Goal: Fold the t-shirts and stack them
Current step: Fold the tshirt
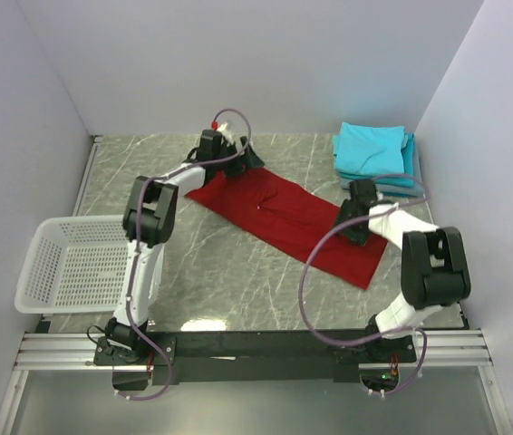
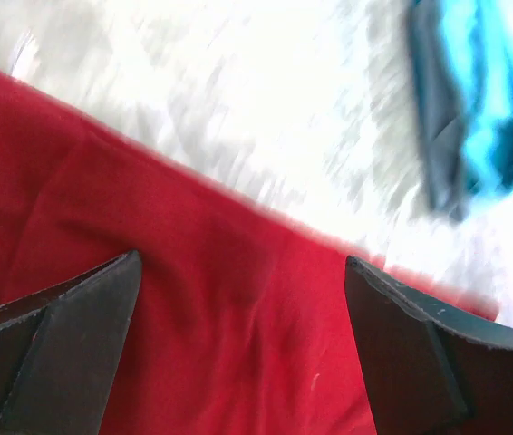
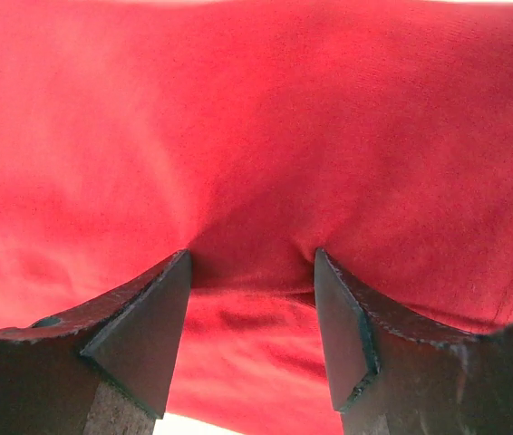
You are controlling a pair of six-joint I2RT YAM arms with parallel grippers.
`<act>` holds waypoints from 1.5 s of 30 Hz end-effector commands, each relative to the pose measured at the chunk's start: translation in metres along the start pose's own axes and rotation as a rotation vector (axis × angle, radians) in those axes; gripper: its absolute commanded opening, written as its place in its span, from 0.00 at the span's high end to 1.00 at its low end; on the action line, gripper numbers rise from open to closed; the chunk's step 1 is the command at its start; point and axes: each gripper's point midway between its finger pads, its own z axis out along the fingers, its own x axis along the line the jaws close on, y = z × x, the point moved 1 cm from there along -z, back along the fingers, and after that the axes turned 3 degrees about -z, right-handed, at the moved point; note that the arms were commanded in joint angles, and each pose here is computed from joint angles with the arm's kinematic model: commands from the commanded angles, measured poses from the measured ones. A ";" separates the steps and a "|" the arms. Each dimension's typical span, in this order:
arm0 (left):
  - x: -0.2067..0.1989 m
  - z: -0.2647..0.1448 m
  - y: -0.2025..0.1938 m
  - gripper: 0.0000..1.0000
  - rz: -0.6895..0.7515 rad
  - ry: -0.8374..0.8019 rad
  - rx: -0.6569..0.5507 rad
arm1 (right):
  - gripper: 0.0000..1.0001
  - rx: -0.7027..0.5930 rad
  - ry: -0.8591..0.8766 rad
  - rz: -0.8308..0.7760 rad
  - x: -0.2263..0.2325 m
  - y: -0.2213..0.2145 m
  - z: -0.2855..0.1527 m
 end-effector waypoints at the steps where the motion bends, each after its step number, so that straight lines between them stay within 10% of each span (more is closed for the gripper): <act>1: -0.024 0.031 0.018 0.01 -0.006 -0.141 0.024 | 0.36 0.257 0.035 -0.082 0.008 -0.109 -0.016; 10: -0.041 0.085 0.022 0.01 -0.048 -0.316 -0.054 | 0.36 0.498 0.432 -0.435 0.106 -0.264 -0.075; 26: -0.070 0.080 0.042 0.01 0.043 -0.282 -0.117 | 0.36 0.353 0.535 -0.679 0.157 -0.271 -0.132; 36: -0.237 -0.100 0.120 0.01 0.221 -0.424 -0.218 | 0.31 -0.043 0.462 -0.461 0.138 -0.163 -0.170; 45: -0.228 -0.243 -0.002 0.01 0.129 -0.307 -0.235 | 0.02 -0.293 0.613 -0.135 0.086 -0.099 -0.196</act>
